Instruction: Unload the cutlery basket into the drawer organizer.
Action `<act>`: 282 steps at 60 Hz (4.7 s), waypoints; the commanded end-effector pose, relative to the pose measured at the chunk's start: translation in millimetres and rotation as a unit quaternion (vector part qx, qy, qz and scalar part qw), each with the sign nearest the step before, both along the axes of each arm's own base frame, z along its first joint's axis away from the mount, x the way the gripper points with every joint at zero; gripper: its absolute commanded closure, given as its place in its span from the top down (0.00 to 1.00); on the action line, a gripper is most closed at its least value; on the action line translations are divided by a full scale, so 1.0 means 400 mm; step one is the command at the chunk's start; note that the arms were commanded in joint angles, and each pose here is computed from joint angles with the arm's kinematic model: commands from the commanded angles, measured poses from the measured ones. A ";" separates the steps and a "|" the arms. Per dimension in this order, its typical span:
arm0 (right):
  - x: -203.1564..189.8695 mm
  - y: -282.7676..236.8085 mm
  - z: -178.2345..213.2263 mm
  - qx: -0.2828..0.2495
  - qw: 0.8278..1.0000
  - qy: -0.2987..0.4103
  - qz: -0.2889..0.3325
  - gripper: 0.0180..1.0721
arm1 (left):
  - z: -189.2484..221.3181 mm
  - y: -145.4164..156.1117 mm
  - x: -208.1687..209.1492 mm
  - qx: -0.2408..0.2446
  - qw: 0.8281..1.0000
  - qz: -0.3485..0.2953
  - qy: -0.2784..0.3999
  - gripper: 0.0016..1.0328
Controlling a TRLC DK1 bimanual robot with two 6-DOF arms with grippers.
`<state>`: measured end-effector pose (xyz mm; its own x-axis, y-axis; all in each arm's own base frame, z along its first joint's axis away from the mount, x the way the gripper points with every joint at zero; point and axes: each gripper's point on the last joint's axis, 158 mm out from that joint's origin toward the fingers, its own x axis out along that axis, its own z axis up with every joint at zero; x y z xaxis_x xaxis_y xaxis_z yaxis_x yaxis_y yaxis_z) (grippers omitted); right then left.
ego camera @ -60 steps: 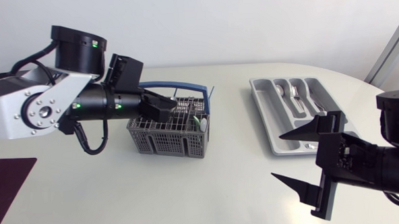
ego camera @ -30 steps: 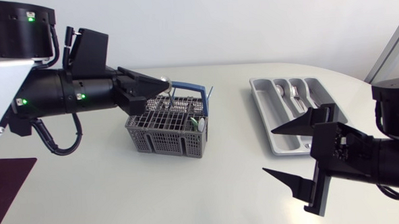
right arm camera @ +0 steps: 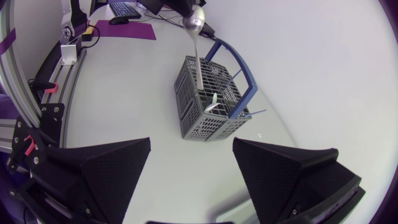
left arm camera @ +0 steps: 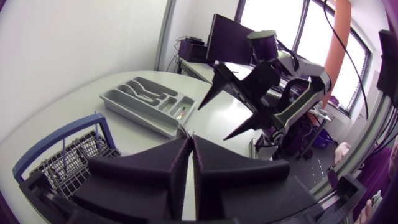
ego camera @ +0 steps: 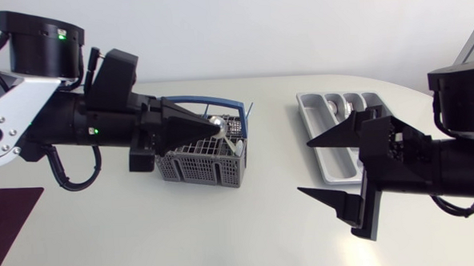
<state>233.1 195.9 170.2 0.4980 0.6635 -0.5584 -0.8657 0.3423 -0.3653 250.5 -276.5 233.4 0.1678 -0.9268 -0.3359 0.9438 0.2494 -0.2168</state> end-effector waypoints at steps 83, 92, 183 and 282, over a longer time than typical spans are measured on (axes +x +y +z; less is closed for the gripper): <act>-0.106 0.174 -0.021 0.014 0.986 0.059 0.156 0.23 | -0.038 -0.117 -0.194 0.058 0.959 -0.277 0.001 0.07; -0.102 0.180 -0.023 0.015 0.986 0.059 0.157 0.23 | -0.044 -0.119 -0.198 0.059 0.958 -0.280 0.004 0.07; 0.104 -0.196 -0.186 -0.132 0.987 -0.032 -0.088 0.05 | -0.157 -0.067 0.092 0.155 0.980 -0.025 -0.121 0.88; 0.323 -0.766 -0.374 -0.427 0.853 -0.132 -0.268 0.96 | -0.236 0.091 0.234 0.291 0.931 0.023 -0.219 0.88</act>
